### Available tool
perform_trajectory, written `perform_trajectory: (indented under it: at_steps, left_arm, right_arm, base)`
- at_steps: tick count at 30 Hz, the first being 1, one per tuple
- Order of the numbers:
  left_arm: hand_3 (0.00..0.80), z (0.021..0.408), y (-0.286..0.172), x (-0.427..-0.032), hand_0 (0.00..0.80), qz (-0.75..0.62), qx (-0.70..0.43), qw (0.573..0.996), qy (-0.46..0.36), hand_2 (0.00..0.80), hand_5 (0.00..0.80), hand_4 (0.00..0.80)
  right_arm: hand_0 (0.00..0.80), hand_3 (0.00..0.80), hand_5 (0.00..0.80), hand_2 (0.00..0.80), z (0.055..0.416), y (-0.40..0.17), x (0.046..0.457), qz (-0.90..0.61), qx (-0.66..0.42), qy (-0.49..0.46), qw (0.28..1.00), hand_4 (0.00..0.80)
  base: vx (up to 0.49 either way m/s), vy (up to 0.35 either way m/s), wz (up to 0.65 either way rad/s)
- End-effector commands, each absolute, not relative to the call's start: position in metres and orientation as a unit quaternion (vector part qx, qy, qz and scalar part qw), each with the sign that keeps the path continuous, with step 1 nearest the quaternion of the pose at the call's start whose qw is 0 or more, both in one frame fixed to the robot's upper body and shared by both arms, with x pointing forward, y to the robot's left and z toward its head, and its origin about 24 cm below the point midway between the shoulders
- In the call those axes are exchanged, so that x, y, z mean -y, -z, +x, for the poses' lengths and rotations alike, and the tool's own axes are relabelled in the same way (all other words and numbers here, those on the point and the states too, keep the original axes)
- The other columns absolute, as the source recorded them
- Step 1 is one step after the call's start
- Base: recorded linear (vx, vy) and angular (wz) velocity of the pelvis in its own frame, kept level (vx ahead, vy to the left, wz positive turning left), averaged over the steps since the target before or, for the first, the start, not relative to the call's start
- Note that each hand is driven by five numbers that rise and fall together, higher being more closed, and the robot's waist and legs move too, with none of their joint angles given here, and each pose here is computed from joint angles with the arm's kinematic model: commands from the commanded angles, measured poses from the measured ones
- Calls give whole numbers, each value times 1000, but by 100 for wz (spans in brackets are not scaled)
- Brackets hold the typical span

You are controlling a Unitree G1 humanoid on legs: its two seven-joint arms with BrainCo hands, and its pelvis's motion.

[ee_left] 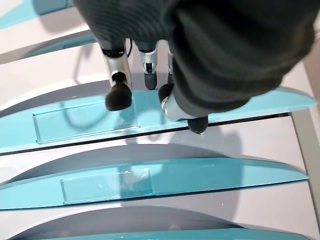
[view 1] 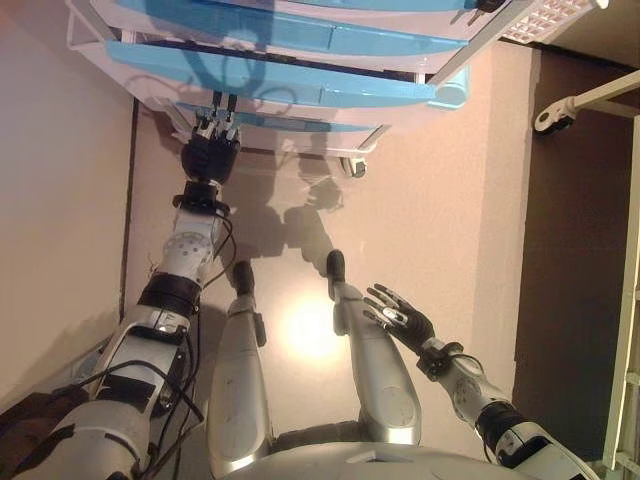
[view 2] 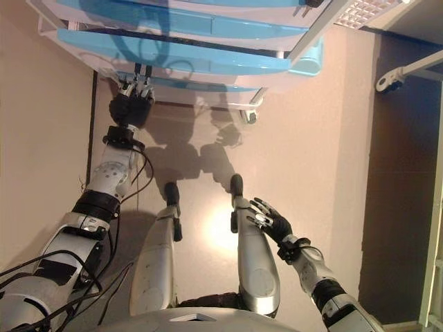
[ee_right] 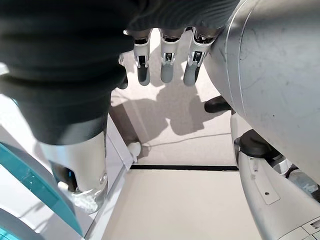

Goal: Open the drawer and pick up the medicine

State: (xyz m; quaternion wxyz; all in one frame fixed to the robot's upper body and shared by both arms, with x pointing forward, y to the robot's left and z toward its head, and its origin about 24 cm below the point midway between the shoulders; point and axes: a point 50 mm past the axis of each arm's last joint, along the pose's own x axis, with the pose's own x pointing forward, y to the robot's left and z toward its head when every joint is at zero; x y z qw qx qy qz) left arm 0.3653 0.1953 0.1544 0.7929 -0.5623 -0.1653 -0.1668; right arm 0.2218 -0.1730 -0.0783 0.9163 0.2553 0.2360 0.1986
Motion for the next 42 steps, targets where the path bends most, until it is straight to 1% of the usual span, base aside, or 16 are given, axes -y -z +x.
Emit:
perform_trajectory:
  at_steps: [1,11,20,26,35,39,42]
  left_arm:
    - [800,341,-275,-159,800,-472,362,684,422,800,800,800]
    - [800,338,-213,-178,800,-518,326,689,387,800,800,800]
    - [800,319,-138,-191,800,-579,273,689,341,800,800,800]
    - [800,295,-83,-197,800,-607,226,700,300,800,800,800]
    - [800,254,-14,-204,800,-659,166,700,220,800,800,800]
    - [800,235,16,-202,800,-680,114,701,182,800,800,800]
    - [800,219,38,-201,800,-686,62,709,151,800,800,800]
  right_arm:
    - [0,0,0,0,184,98,185,243,-298,-194,902,0]
    - [0,0,0,0,184,98,184,232,-296,-186,908,0]
    - [0,0,0,0,186,95,183,231,-290,-172,913,0]
    - [0,0,0,0,186,92,185,229,-286,-166,916,0]
    - [0,0,0,0,186,92,192,220,-288,-159,918,0]
    - [0,0,0,0,188,91,192,218,-289,-158,919,0]
    - [0,0,0,0,189,91,191,221,-288,-152,919,0]
  base:
    - [0,0,0]
    - [0,-9,5]
    - [-6,-22,8]
    - [-12,-24,16]
    - [-9,-15,11]
    - [-5,-24,13]
    - [11,-49,12]
